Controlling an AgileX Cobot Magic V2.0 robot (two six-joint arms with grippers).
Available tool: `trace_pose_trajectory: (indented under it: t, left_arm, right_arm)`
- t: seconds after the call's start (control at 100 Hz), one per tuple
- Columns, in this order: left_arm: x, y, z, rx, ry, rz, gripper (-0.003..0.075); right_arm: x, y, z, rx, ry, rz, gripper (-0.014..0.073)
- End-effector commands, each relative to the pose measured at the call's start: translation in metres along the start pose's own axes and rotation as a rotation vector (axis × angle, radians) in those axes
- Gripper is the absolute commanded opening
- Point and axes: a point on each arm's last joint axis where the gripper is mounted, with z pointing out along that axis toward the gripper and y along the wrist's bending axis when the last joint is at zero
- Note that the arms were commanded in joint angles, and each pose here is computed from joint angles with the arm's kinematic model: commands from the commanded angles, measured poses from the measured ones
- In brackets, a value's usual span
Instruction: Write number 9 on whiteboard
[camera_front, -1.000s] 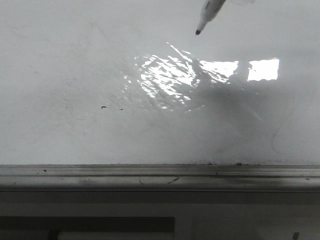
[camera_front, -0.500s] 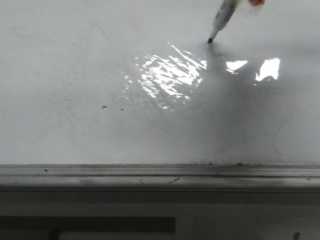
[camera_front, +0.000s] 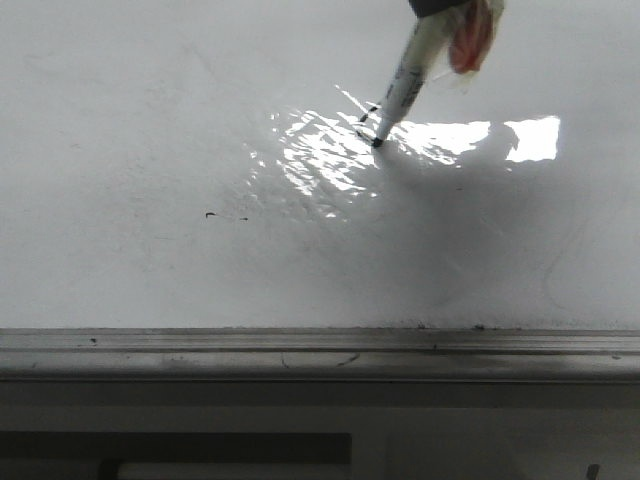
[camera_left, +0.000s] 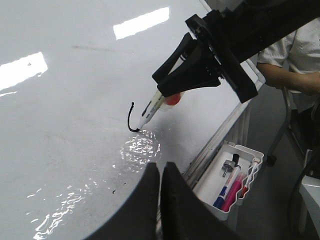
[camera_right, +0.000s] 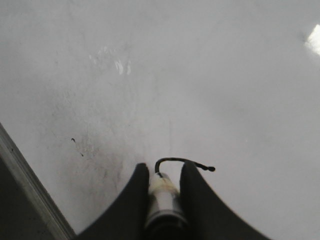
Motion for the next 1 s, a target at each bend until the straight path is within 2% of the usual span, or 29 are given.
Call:
trace_pose_trajectory:
  t: [0.0,0.21,0.67,0.81,0.99]
  left_arm:
    - [-0.013,0.003,-0.002,-0.027,-0.075,-0.036,-0.002]
    - [-0.013,0.003,-0.002,-0.027,-0.075,-0.036,-0.002]
    - [-0.013,0.003,-0.002,-0.027,-0.075,-0.036,-0.002]
    - [-0.013,0.003,-0.002,-0.027,-0.075,-0.036,-0.002]
    - [-0.013,0.003,-0.002,-0.027,-0.075,-0.036,-0.002]
  right_arm:
    - [0.0,-0.014,-0.009,0.1,0.051,-0.035,-0.0062]
    - [-0.008,-0.027,-0.016,0.16,0.007,-0.053,-0.0062]
    - [-0.017,-0.035,-0.018,0.187,-0.028,-0.04,-0.0062]
    - [-0.009,-0.031,-0.016,0.15,0.034,0.049,-0.0062]
    - [0.022,-0.001,-0.009,0.018,0.154,0.09,-0.0062]
